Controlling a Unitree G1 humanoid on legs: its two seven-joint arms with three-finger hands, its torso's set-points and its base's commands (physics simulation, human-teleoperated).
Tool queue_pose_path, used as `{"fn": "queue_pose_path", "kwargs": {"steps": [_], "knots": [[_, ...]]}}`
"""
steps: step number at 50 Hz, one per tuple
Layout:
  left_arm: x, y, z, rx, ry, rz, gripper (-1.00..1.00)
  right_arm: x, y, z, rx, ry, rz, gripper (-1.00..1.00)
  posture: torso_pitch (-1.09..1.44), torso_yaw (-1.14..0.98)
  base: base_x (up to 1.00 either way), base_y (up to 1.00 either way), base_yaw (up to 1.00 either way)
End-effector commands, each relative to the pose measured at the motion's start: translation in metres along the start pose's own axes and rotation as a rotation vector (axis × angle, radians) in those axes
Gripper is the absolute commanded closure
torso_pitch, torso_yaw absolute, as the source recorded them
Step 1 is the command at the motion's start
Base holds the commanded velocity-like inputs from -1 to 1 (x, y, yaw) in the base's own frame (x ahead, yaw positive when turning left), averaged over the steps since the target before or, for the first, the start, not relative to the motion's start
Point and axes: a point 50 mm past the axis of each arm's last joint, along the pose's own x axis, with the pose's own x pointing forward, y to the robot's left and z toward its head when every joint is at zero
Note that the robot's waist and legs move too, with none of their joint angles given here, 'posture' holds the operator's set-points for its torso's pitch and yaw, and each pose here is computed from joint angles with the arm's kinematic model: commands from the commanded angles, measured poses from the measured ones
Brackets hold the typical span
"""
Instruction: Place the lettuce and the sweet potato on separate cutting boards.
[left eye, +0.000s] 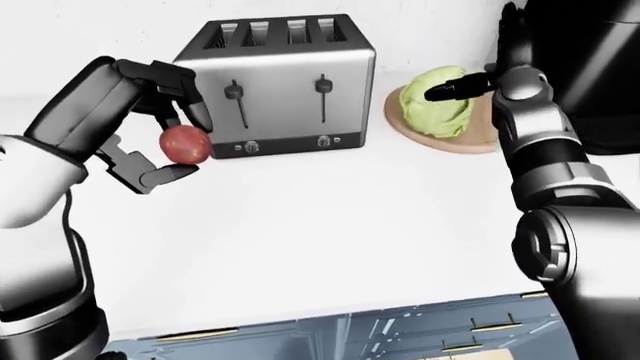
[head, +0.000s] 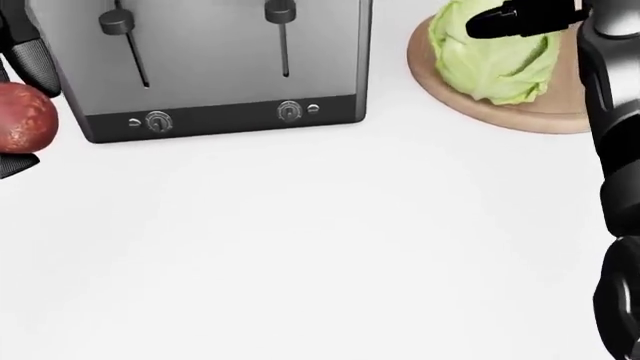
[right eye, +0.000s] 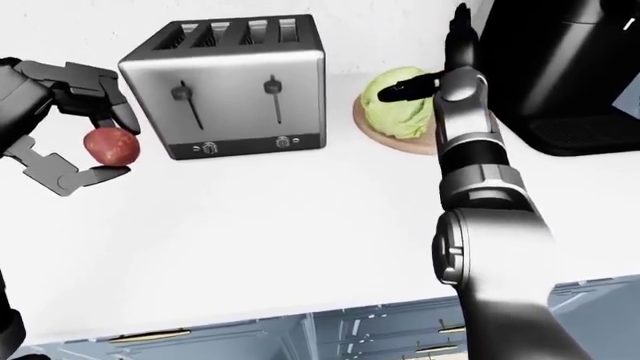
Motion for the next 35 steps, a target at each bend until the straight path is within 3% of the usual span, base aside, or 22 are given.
{"fn": "queue_pose_path", "kwargs": {"steps": [1, 35], "knots": [[-0.004, 0.013, 0.009, 0.036, -0.036, 0.064, 1.00, 0.001, -0.014, 0.034, 0.027, -0.114, -0.033, -1.00, 0.00, 0.00, -0.21, 0.00, 0.00], [-0.005, 0.011, 0.009, 0.027, -0.035, 0.066, 1.00, -0.004, -0.010, 0.048, 0.077, -0.164, -0.023, -1.00, 0.00, 0.00, -0.33, 0.00, 0.00]]}}
